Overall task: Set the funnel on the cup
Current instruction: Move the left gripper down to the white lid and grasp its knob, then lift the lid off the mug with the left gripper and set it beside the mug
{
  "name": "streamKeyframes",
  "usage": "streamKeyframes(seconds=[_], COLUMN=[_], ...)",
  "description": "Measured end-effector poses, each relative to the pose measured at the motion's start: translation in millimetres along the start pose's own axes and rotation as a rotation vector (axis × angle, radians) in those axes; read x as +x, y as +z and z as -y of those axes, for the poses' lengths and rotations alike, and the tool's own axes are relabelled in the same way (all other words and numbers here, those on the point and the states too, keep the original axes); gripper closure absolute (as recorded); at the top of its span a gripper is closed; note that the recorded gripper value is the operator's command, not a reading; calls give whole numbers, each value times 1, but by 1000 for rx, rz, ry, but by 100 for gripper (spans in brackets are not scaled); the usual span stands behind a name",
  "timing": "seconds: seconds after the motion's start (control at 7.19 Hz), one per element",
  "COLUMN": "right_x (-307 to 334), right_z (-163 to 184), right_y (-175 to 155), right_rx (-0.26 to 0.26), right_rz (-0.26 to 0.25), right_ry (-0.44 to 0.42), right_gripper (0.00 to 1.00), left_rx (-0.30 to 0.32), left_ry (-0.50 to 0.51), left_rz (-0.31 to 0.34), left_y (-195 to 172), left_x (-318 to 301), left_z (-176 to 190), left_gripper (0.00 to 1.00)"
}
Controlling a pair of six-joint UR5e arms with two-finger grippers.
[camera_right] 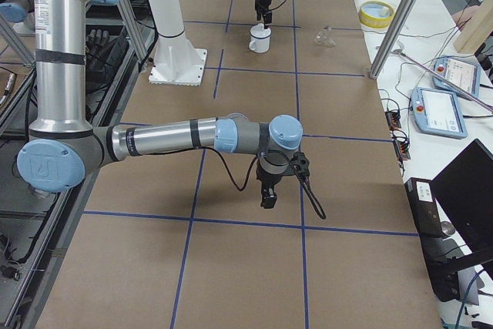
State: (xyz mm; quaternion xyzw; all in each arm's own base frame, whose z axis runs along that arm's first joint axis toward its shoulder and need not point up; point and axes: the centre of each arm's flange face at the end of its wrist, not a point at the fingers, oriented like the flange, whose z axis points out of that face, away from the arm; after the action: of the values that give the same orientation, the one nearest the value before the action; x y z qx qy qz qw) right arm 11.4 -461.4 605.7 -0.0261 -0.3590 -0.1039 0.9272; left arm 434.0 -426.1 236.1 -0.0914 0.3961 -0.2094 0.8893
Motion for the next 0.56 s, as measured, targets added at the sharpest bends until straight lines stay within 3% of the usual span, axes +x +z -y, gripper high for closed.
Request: streamKeyframes(seconds=[0.14,0.28,0.56], right_x=[0,0,0], right_z=[0,0,0], right_y=[0,0,0], right_rx=[0,0,0], right_rz=[0,0,0], right_ry=[0,0,-1], right_gripper=[0,0,0], left_rx=[0,-1,-2], left_ry=[0,0,-5], left_rz=[1,1,-5], left_y=[0,0,-3], left_x=[0,0,1], left_z=[0,0,-2], left_gripper=[94,100,100])
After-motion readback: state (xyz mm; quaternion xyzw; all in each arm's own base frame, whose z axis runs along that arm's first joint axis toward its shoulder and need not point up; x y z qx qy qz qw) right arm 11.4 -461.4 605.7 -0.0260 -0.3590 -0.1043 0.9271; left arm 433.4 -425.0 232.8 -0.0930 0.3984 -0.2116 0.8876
